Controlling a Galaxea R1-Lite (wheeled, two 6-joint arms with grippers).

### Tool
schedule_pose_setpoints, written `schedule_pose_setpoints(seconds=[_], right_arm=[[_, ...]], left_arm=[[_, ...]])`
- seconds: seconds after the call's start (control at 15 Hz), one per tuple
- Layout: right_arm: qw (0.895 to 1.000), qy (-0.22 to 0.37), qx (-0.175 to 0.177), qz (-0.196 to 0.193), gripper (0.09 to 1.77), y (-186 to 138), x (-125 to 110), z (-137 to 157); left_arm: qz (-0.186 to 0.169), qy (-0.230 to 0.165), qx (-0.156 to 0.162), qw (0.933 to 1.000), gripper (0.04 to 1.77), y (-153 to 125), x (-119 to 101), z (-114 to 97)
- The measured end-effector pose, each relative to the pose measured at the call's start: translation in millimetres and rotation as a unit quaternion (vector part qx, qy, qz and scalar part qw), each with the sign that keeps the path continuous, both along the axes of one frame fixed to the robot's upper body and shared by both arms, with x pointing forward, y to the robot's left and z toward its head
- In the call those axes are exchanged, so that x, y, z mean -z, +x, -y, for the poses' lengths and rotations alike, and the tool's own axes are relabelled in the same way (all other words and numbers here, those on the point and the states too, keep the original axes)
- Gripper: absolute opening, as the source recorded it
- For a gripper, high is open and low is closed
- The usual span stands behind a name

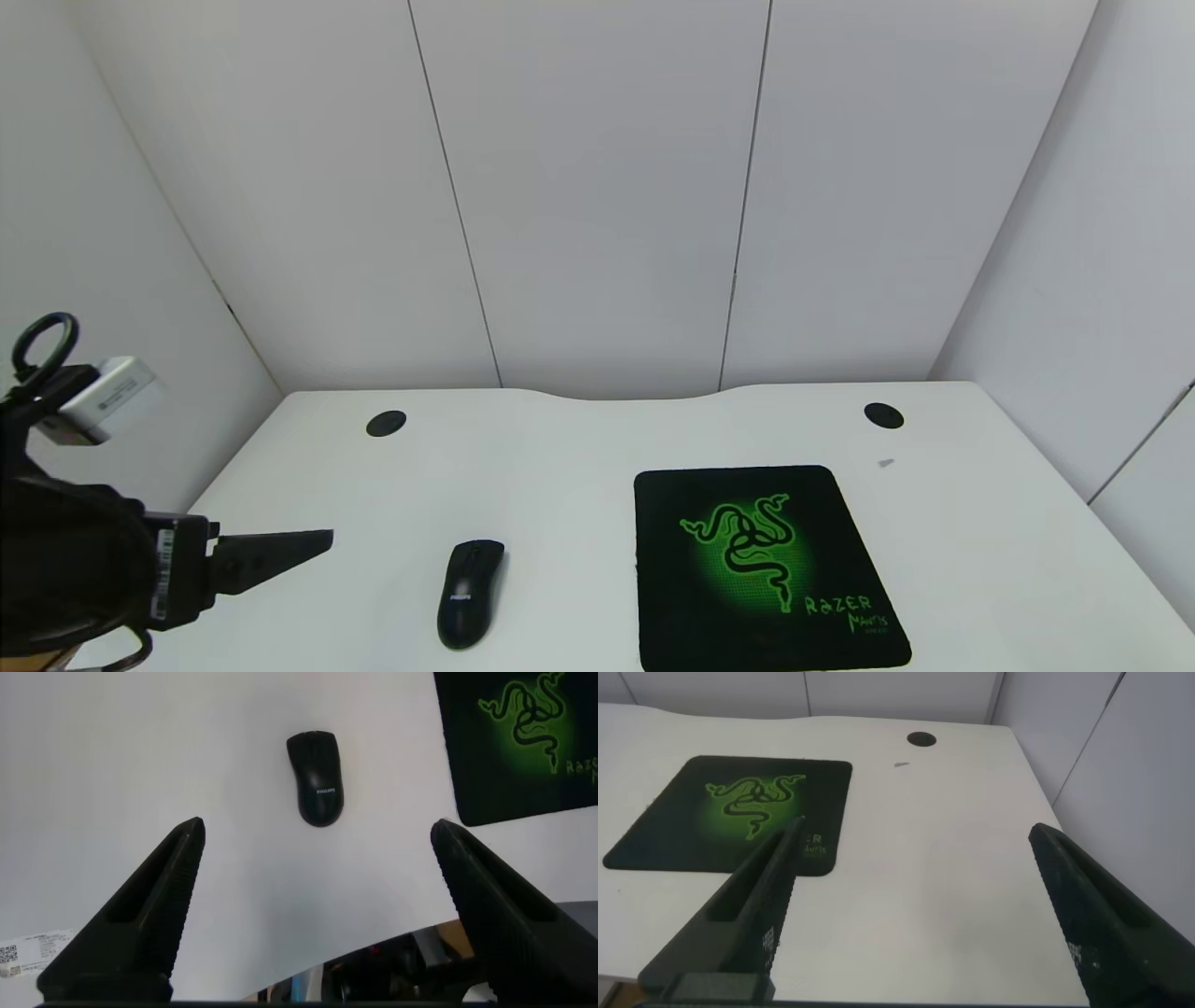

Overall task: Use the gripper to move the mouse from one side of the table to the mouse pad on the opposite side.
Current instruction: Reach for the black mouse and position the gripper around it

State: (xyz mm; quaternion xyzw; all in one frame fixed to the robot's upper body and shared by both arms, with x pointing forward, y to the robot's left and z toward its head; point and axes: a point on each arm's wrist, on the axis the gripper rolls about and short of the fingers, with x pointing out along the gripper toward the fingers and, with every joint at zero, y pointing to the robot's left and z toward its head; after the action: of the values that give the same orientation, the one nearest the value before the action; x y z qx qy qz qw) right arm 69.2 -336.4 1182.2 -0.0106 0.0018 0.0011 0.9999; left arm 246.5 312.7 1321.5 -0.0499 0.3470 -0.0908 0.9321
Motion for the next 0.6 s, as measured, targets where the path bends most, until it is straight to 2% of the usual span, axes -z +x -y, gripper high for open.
schedule_pose_setpoints(seconds=[0.33,0.6], right_arm=[[1.0,0.0,0.0,0.0,1.71,0,0,0],[1.0,0.0,0.0,0.0,1.71,0,0,0]], left_arm=[[-0.067,-0.001,0.005,0.9977,1.72,41,17,16],[-0.109,0.004,-0.008,0.994,1.72,66,32,29]])
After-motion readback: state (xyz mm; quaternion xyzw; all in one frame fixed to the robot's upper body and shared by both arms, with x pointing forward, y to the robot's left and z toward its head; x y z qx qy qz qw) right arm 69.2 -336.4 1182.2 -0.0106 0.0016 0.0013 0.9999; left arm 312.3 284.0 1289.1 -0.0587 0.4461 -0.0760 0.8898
